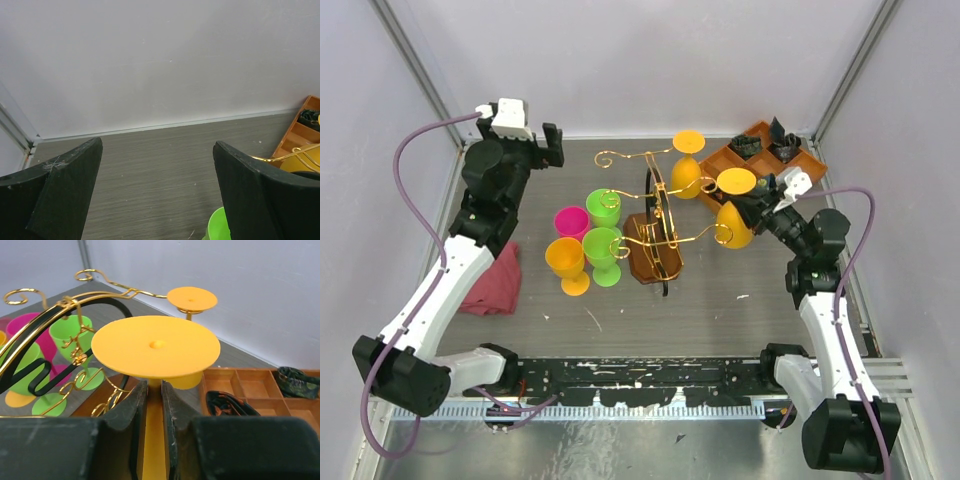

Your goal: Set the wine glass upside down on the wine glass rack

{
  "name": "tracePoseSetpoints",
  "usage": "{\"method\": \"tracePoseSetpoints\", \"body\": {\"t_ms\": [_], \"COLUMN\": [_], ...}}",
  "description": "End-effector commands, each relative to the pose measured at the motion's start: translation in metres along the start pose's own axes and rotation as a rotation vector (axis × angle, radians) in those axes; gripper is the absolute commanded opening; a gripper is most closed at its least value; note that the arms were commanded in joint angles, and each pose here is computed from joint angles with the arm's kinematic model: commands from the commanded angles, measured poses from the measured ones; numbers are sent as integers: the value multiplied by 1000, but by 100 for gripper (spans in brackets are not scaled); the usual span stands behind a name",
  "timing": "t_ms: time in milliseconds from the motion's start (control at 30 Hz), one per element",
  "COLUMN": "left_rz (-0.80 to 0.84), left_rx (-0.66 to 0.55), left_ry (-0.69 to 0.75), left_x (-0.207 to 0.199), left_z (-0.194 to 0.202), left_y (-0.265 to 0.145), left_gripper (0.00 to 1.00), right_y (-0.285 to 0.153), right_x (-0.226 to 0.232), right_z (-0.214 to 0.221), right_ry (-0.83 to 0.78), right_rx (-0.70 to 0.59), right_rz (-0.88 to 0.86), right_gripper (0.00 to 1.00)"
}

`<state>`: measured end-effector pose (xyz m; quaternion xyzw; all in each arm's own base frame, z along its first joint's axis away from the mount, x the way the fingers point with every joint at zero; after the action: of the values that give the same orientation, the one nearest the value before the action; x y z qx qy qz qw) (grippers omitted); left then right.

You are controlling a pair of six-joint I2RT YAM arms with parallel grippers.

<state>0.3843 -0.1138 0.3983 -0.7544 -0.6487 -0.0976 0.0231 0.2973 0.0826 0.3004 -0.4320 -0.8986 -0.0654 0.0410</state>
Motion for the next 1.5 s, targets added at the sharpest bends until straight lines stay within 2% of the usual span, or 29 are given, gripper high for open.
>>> {"method": "tracePoseSetpoints", "body": {"t_ms": [0, 367, 533, 833, 1167, 1467], "left_rz": [0, -6, -24, -50, -69, -82], "left_rx": [-14, -23, -11, -13, -8, -4], "left_ry": [7, 16, 23, 56, 68, 78], "left_x": [5, 6, 7, 11, 13, 16], "left_z": [-3, -2, 3, 6, 10, 12], "left_y": [-5, -1, 2, 8, 14, 17], "left_gripper": [98, 98, 98, 98, 98, 98], "right_y": [-1, 6, 17, 29, 50, 61], "right_x": [20, 21, 15, 13, 17, 11], "right_z": [-12, 11, 24, 20, 36, 41], "right_ry": [-88, -44, 0, -23, -39, -36], "right_rx": [-96, -137, -71, -71, 3, 3], "right_rz": [-133, -210, -264, -278, -307, -307], "right_gripper": [1, 1, 1, 1, 1, 1]}}
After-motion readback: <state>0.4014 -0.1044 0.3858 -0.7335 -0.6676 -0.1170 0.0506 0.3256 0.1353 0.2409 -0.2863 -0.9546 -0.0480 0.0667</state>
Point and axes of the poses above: each gripper's point midway between its finger pads, its own y axis out along the fingers, its own x axis along the line the jaws close on, z = x × y, the point moved 2 cm from there along -y, back along the fingers, and after that the axes turned 10 degrees about y, right-handed, at the moved point
